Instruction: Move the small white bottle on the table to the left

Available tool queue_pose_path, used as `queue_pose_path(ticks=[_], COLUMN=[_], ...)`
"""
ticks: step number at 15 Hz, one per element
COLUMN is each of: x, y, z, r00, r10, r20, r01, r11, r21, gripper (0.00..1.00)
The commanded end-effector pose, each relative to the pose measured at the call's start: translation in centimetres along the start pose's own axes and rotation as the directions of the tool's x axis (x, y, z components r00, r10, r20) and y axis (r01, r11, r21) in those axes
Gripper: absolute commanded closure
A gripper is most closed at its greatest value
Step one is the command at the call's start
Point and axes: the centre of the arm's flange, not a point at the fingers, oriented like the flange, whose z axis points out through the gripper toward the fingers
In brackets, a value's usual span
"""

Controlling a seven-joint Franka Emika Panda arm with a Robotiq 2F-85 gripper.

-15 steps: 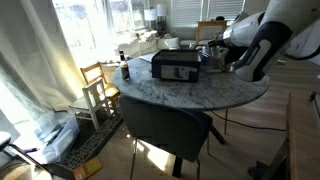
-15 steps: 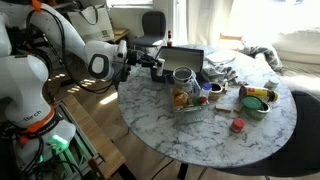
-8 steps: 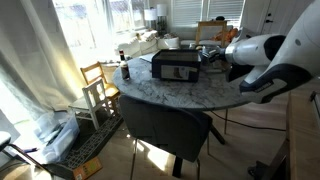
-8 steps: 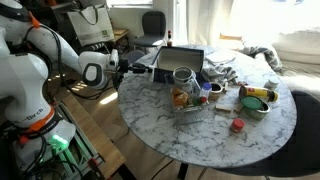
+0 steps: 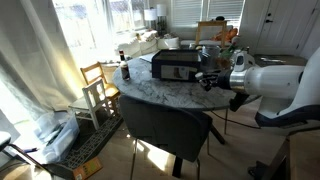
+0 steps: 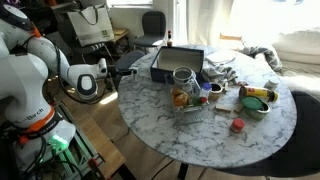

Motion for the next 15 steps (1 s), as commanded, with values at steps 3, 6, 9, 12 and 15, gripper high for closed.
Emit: queue_pose_path(ticks=[3,6,9,12,15], x=[0.0,0.0,0.7,1.1,0.9], y=[0.6,1.7,1.8,2.0,2.1], z=[0.7,2.5,3.4,4.2,5.1], r00=[0.995,0.996,0.992,0.99,0.993], r10=[0.029,0.09,0.128,0.139,0.109], r20=[-0.097,-0.031,0.0,0.019,0.037], r01=[-0.011,-0.08,-0.123,-0.139,-0.115], r11=[0.984,0.971,0.955,0.945,0.941], r21=[0.178,0.226,0.268,0.296,0.317], gripper=[0.92,0.92,0.92,0.92,0.92])
